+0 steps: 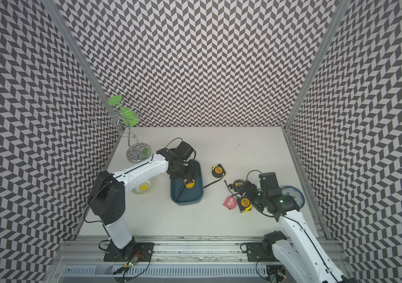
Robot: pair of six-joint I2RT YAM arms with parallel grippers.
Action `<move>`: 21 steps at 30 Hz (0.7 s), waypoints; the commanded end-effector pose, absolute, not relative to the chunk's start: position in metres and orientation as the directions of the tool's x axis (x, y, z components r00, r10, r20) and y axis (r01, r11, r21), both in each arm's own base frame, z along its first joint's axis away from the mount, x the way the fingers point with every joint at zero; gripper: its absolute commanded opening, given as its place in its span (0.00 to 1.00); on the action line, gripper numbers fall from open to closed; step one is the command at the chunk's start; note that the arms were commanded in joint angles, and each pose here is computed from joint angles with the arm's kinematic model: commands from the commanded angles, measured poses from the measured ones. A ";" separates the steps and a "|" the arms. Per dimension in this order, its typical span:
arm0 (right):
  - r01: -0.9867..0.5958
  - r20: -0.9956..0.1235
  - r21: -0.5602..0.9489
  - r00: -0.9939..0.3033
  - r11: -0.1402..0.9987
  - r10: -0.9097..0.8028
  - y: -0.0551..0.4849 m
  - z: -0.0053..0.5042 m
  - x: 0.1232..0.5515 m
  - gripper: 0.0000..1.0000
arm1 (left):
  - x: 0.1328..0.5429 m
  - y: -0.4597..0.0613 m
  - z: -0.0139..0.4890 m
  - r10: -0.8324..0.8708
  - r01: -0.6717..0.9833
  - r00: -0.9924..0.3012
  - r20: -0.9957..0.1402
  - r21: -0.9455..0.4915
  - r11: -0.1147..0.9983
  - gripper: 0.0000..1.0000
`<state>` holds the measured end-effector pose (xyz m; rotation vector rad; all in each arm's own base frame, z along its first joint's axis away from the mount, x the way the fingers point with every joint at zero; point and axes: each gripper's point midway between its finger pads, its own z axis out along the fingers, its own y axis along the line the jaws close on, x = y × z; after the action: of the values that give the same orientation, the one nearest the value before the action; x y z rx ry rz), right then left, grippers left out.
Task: Take the tape measure out of the storage box
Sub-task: Pick up the tape measure from the storage box.
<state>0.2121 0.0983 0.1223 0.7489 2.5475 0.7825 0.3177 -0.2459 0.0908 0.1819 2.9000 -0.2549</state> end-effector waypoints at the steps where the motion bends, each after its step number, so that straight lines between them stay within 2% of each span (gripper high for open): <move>1: 0.315 -0.241 0.624 -0.793 0.715 0.560 0.102 0.135 0.224 0.96 | 0.317 -0.242 0.078 0.161 0.179 -0.964 -0.212 -0.066 0.982 1.00; 11: 0.288 -0.255 0.630 -0.801 0.721 0.542 0.105 0.134 0.230 0.97 | 0.326 -0.248 0.046 0.121 0.131 -0.978 -0.172 -0.044 0.990 0.99; 21: 0.279 -0.298 0.629 -0.775 0.725 0.557 0.100 0.136 0.236 0.97 | 0.333 -0.251 0.035 0.078 0.090 -0.982 -0.170 -0.062 0.994 0.89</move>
<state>0.2236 0.1019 0.1242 0.6771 2.5308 0.7883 0.3230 -0.2462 0.0359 0.1582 2.9877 -0.0884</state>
